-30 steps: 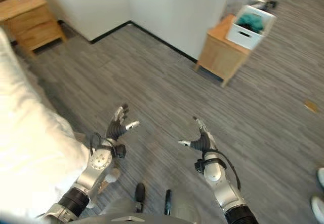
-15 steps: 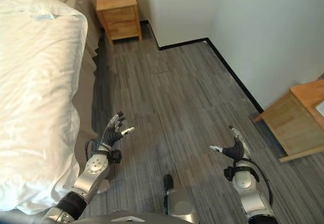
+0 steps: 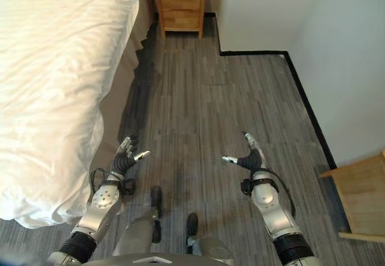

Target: Making the bed.

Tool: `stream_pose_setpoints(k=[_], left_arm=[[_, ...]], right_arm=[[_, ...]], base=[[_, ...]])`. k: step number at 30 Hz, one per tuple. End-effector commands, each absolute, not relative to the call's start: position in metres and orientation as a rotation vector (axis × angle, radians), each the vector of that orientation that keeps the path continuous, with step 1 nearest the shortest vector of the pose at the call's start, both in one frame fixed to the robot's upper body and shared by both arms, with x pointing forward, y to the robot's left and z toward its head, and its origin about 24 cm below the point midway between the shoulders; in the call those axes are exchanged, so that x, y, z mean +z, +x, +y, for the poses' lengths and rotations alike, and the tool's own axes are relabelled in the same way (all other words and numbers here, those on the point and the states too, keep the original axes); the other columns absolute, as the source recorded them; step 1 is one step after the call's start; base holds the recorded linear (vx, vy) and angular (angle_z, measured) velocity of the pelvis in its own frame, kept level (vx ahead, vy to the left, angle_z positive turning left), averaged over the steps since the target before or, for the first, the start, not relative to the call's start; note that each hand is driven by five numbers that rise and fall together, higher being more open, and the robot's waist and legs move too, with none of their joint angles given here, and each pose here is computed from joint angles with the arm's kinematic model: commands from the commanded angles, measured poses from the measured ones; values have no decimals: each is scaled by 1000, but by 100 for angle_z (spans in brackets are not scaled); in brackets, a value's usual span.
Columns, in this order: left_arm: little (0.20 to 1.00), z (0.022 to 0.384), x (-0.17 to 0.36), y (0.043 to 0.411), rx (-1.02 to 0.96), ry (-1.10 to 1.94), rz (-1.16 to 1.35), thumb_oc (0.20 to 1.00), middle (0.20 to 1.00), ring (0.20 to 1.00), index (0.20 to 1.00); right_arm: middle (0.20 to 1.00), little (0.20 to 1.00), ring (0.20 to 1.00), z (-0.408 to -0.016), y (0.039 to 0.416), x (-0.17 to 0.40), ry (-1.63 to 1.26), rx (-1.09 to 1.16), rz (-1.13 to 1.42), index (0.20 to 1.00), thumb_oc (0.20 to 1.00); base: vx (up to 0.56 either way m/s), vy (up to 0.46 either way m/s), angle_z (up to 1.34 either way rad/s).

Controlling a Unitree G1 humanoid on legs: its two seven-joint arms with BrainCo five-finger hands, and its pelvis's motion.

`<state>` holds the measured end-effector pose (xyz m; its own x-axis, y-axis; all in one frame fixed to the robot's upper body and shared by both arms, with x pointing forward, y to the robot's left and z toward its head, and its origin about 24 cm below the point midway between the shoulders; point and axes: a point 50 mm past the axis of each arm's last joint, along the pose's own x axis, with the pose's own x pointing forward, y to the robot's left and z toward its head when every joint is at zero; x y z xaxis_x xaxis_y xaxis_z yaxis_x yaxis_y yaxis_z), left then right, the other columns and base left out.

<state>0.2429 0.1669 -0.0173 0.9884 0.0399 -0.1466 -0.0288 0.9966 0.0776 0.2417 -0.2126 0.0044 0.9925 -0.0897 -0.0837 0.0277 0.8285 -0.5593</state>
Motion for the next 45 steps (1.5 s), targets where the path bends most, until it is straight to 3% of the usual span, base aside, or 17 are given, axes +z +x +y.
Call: stream_pose_setpoints(k=[1,10,30,37,45], left_arm=[[1000,171,1,241,33,60,53,1000,1000,1000,1000],[1000,169,7,246,-47,141,43,1000,1000,1000,1000],[1000,157,3,251,-43,46,51,1000,1000,1000,1000],[1000,157,14,256,-37,20,10,1000,1000,1000,1000],[1000,163,4,245,1,29,41,1000,1000,1000,1000]], right_arm=[[1000,1000,1000,-208,248,33,-588,-54,-41,1000,1000],[1000,1000,1000,-177,247,27,-522,44,-50,1000,1000],[1000,1000,1000,-201,233,1,-568,4,103,1000,1000],[1000,1000,1000,-203,251,23,-579,4,12,1000,1000],[1000,1000,1000,-198,249,15,-584,25,32,1000,1000]], base=[[703,230,-32],[382,168,-23],[523,-98,52],[378,-238,-36],[525,101,-45]])
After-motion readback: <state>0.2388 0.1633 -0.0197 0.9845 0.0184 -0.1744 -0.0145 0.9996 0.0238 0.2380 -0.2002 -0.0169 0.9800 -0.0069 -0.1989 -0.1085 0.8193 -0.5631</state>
